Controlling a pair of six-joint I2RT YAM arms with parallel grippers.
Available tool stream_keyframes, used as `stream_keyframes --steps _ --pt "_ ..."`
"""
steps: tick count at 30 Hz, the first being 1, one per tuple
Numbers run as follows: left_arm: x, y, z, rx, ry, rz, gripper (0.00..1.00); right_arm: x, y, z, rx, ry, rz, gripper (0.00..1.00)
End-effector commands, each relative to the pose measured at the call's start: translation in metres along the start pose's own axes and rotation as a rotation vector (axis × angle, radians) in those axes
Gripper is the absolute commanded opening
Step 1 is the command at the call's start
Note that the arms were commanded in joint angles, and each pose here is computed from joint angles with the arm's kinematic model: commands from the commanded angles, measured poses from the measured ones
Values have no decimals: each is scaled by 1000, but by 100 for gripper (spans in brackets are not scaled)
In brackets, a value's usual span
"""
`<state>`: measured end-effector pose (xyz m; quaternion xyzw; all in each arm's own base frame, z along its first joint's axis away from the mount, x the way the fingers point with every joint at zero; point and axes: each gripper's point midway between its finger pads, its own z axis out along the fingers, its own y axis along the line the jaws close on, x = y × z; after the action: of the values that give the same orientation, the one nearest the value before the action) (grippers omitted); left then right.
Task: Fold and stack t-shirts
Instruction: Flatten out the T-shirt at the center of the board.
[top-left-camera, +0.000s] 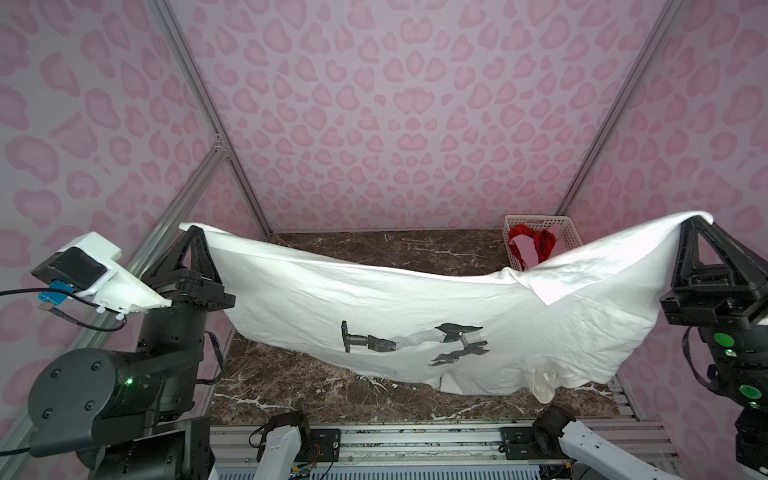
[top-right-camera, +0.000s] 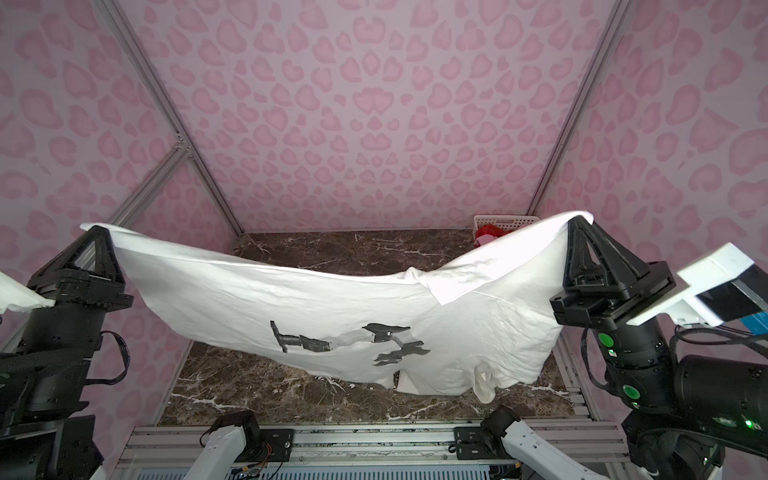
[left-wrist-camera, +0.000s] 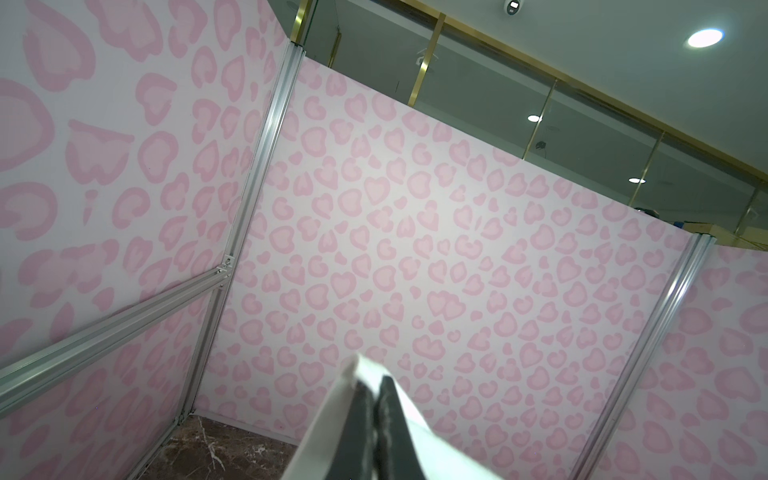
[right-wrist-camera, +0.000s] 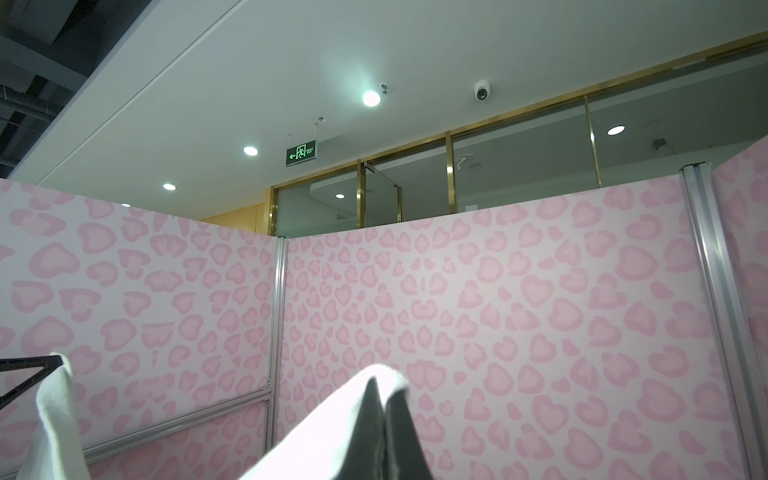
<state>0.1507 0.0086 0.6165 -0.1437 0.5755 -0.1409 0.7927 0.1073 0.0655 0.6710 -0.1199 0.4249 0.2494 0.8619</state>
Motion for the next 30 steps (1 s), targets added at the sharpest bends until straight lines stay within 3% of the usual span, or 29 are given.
stream_keyframes --steps 1,9,10,14,20,24,30 --pt "26 25 20 -80 57 14 5 23 -7 23 58 50 -27 0" --pt "157 106 74 -229 259 -15 4 182 -9 67 122 309 -80 0" --pt "183 118 80 -240 304 -20 4 220 -11 65 140 377 -97 0" --pt "260 155 100 -275 428 -23 5 312 -36 56 221 526 -116 0" --pt "355 208 132 -352 581 -38 4 411 -75 57 240 650 -74 0" --pt "396 225 157 -401 638 -77 4 464 -78 79 193 736 -76 0" --pt "427 227 205 -415 677 -23 4 526 -83 106 147 825 -92 0"
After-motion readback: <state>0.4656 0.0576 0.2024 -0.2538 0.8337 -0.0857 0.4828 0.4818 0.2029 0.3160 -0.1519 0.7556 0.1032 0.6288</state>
